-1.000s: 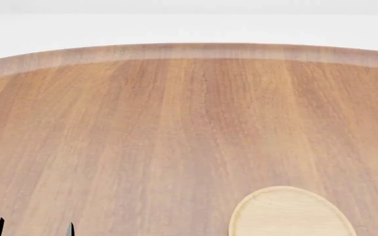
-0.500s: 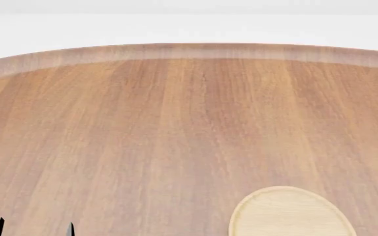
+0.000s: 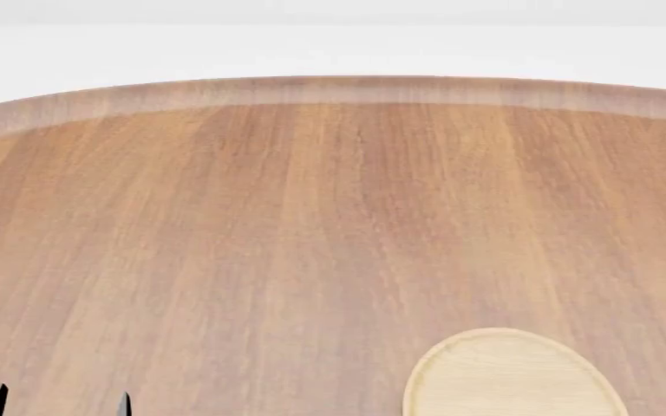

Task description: Put the chocolate pudding to the left of the plate.

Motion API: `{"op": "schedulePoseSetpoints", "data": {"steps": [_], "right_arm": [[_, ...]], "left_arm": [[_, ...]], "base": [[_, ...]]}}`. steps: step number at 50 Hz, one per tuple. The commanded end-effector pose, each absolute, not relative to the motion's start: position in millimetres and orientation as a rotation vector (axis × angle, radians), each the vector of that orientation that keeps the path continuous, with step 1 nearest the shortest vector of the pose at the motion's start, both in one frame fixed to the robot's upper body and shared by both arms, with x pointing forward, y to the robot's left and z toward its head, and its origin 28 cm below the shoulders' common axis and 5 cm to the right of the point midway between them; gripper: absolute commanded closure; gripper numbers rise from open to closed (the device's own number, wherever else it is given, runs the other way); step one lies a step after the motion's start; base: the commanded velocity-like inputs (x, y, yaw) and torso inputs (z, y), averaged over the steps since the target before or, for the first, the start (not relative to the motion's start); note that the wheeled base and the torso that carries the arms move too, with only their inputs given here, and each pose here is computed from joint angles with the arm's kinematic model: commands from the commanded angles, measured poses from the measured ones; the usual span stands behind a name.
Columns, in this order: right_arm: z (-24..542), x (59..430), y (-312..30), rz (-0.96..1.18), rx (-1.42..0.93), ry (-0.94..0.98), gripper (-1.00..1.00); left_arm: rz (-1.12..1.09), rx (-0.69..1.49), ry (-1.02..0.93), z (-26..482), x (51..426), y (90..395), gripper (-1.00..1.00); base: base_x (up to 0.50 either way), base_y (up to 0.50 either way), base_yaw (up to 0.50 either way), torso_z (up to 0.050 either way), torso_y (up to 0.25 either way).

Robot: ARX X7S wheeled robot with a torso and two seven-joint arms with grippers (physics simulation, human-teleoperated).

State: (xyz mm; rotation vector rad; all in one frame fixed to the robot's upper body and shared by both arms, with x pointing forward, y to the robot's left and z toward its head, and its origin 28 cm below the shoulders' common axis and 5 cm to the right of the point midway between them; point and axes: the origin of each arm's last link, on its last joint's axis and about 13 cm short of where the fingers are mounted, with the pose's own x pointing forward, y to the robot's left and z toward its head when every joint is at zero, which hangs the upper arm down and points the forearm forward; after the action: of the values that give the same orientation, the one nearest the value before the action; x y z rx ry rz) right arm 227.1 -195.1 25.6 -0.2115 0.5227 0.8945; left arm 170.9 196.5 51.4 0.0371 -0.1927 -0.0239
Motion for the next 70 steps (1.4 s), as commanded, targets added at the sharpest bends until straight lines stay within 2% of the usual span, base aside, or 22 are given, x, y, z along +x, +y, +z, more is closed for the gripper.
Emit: {"op": "schedulePoseSetpoints", "data": {"steps": [1, 44, 60, 70], "right_arm": [[41, 238, -193, 0.886, -0.244, 0.468, 1.00], [66, 297, -181, 0.835, -0.277, 0.364, 1.00], [61, 319, -178, 0.819, -0.271, 0.364, 1.00], [53, 320, -176, 0.821, -0.267, 0.378, 1.00]], "left_arm": [[-0.023, 0.038, -0.193, 52, 171, 197, -1.00], [-0.030, 0.036, -0.191, 50, 172, 196, -1.00], [-0.029, 0.032, -0.192, 50, 172, 197, -1.00], [-0.030, 0.032, -0.193, 51, 172, 196, -1.00]], "base": [[0.00, 0.00, 0.00, 0.000, 0.000], [0.00, 0.00, 0.00, 0.000, 0.000], [0.00, 0.00, 0.00, 0.000, 0.000], [0.00, 0.00, 0.00, 0.000, 0.000]]}}
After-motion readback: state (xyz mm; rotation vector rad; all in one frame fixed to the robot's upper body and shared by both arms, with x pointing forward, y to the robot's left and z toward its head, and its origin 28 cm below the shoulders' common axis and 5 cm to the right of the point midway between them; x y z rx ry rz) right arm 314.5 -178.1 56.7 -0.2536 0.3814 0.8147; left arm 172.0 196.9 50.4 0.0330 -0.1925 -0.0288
